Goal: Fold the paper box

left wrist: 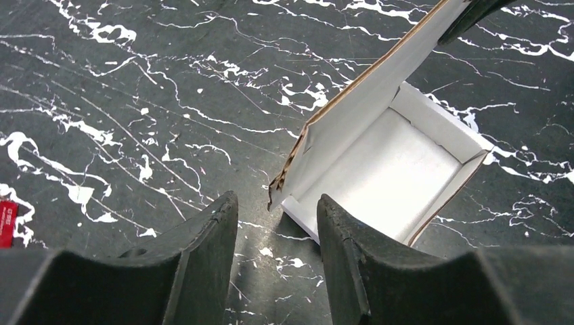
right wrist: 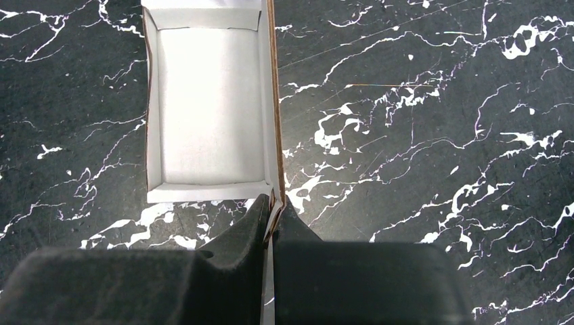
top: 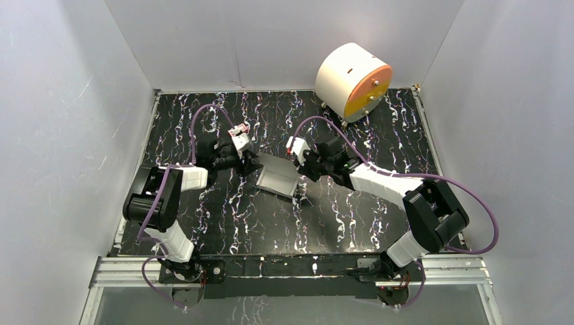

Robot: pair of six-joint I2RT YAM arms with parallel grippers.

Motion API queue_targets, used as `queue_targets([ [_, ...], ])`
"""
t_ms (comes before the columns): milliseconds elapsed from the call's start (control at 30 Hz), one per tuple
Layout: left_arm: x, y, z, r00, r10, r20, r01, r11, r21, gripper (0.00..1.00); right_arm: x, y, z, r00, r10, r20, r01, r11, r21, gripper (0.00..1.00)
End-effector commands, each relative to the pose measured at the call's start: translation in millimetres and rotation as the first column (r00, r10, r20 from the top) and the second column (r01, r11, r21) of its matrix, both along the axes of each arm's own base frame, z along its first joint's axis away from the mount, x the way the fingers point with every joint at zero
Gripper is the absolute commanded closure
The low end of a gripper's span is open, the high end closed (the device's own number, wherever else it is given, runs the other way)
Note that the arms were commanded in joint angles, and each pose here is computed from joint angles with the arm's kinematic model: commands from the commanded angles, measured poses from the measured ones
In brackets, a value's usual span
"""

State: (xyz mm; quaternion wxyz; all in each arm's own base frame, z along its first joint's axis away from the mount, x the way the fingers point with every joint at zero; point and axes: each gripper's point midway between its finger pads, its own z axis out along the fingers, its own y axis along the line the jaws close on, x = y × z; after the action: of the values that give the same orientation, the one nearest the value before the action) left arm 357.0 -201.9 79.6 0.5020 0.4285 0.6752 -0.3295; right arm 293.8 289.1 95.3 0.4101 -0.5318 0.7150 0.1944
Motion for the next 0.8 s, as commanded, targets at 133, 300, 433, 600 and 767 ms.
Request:
queue_targets([
  [133, 3, -11, 21, 0.972, -0.177, 0.157, 0.183, 0.983, -0.021, 0.60, 3, 6, 10, 0.999, 0.038, 0.013, -0.038, 0.999, -0.003, 0.99],
  [300, -4, -15, 20, 0.963, -0.230, 0.137, 0.237, 0.971, -0.035, 0.68, 4, 7, 10, 0.999, 0.038, 0.014, -0.038, 0.999, -0.004, 0.99],
  [433, -8, -17, 20, 0.960, -0.253, 0.120, 0.261, 0.964, -0.052, 0.79, 6, 7, 10, 0.999, 0.036, 0.014, -0.036, 0.999, -0.005, 0.99],
  [600, -14, -19, 20, 0.955, -0.278, 0.103, 0.286, 0.956, -0.070, 0.94, 10, 7, 9, 1.000, 0.016, 0.016, -0.015, 1.000, -0.010, 0.99],
  [767, -21, -22, 25, 0.950, -0.298, 0.097, 0.306, 0.948, -0.086, 1.00, 15, 10, 11, 1.000, -0.009, 0.007, 0.009, 1.000, 0.004, 0.99],
])
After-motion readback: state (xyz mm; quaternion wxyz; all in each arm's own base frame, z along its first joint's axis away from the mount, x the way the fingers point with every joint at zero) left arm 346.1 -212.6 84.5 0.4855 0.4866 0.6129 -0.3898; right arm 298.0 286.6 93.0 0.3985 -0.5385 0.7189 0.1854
